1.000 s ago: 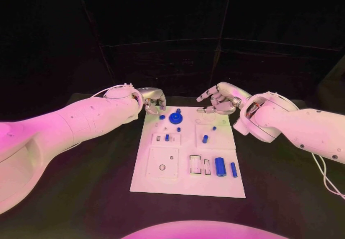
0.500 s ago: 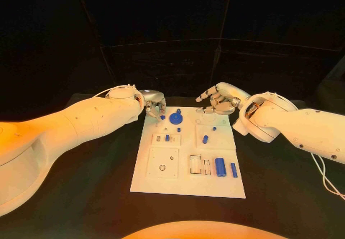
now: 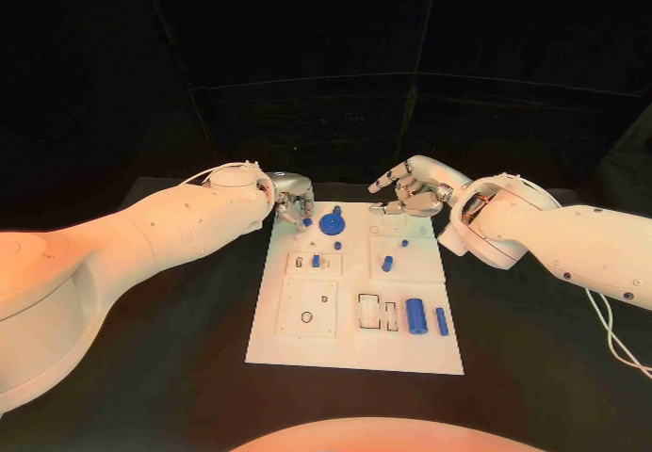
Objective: Assemble the parts on the task board
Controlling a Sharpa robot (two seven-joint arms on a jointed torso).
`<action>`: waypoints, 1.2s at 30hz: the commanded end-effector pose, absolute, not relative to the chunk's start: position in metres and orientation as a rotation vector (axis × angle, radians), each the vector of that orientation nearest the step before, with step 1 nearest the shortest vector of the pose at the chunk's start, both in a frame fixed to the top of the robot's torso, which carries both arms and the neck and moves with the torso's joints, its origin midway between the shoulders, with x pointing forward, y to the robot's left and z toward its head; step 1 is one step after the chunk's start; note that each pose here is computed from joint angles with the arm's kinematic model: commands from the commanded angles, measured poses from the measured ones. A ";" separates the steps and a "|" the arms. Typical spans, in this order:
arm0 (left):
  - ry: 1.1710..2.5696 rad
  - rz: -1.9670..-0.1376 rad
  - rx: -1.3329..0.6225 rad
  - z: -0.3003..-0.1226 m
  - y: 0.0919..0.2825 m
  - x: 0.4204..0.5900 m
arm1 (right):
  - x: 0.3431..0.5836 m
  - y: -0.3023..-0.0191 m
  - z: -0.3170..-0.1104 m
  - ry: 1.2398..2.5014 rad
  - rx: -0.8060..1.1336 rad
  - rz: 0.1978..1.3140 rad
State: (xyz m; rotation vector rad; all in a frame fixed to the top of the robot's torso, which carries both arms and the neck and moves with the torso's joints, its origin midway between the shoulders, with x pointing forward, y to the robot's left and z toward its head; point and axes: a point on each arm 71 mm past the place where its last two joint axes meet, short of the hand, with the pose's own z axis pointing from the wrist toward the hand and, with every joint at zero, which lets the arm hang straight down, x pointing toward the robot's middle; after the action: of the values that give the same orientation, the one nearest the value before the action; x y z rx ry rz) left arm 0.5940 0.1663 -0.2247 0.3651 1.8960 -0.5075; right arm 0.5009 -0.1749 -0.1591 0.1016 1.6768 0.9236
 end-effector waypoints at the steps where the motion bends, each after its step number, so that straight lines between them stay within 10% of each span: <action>1: 1.917 -0.494 0.369 -0.226 0.166 0.594 | 0.501 -0.174 -0.158 1.677 0.096 0.931; 36: 1.858 -0.551 0.369 -0.227 0.172 0.589 | 0.500 -0.175 -0.158 1.679 0.096 0.929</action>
State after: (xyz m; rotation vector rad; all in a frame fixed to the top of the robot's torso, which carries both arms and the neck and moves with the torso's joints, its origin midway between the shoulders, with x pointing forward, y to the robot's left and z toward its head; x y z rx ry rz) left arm 0.5895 0.1709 -0.2275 0.3690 1.8975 -0.5289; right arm 0.5007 -0.1755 -0.1592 0.1011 1.6788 0.9233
